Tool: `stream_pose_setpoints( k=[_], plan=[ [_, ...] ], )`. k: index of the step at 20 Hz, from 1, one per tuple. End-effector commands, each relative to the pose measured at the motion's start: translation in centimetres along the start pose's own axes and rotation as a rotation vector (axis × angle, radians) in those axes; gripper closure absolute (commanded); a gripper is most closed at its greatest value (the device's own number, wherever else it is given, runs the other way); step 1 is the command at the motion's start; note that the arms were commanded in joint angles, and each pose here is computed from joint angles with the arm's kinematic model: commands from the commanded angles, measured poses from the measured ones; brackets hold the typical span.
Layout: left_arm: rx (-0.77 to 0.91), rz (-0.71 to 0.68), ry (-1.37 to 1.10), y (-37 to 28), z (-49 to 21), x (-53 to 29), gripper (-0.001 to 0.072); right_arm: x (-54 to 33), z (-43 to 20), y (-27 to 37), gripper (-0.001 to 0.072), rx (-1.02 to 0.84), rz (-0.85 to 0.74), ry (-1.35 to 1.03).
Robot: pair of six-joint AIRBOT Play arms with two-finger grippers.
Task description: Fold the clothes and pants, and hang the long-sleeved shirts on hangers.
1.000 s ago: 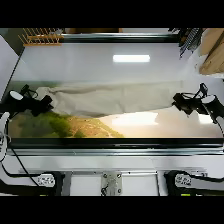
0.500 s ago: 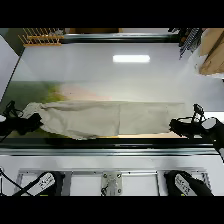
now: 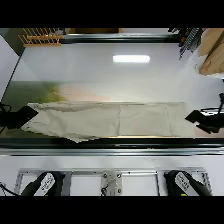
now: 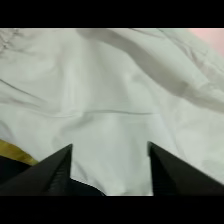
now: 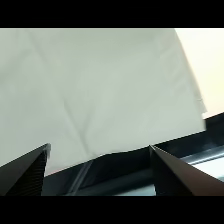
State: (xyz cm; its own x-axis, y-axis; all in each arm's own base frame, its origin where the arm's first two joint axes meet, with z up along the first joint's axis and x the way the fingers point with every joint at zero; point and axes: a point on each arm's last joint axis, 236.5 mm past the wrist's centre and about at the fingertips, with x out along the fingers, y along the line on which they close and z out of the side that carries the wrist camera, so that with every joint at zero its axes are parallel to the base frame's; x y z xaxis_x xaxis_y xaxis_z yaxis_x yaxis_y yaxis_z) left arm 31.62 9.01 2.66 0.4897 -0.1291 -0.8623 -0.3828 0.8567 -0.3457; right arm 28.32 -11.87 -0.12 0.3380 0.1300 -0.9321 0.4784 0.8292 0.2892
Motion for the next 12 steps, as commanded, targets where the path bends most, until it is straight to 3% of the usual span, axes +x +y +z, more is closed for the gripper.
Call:
stream_pose_setpoints(
  k=[1, 6, 10, 11, 12],
  plan=[
    [0.102, -0.065, -0.014, -5.4, -0.7, -1.5, 0.0699, 0.2, 2.6, -6.3, 0.0047, 0.070, -0.002, 0.123],
    [0.248, -0.202, 0.150, -14.7, -6.6, 1.0, 0.0697, 6.6, 2.1, -9.4, 0.0046, 0.061, 0.150, 0.321],
    [0.318, -0.313, 0.254, -20.9, -10.9, 4.3, 0.0697, 10.2, 2.4, -7.6, 0.0047, 0.051, 0.314, 0.342],
    [0.335, -0.322, 0.296, -21.8, -12.1, 5.0, 0.0697, 10.6, 2.8, -6.8, 0.0063, 0.056, 0.362, 0.328],
    [0.351, -0.328, 0.339, -22.6, -13.1, 5.5, 0.0697, 10.8, 3.1, -6.0, 0.0152, 0.053, 0.402, 0.315]
  ],
)
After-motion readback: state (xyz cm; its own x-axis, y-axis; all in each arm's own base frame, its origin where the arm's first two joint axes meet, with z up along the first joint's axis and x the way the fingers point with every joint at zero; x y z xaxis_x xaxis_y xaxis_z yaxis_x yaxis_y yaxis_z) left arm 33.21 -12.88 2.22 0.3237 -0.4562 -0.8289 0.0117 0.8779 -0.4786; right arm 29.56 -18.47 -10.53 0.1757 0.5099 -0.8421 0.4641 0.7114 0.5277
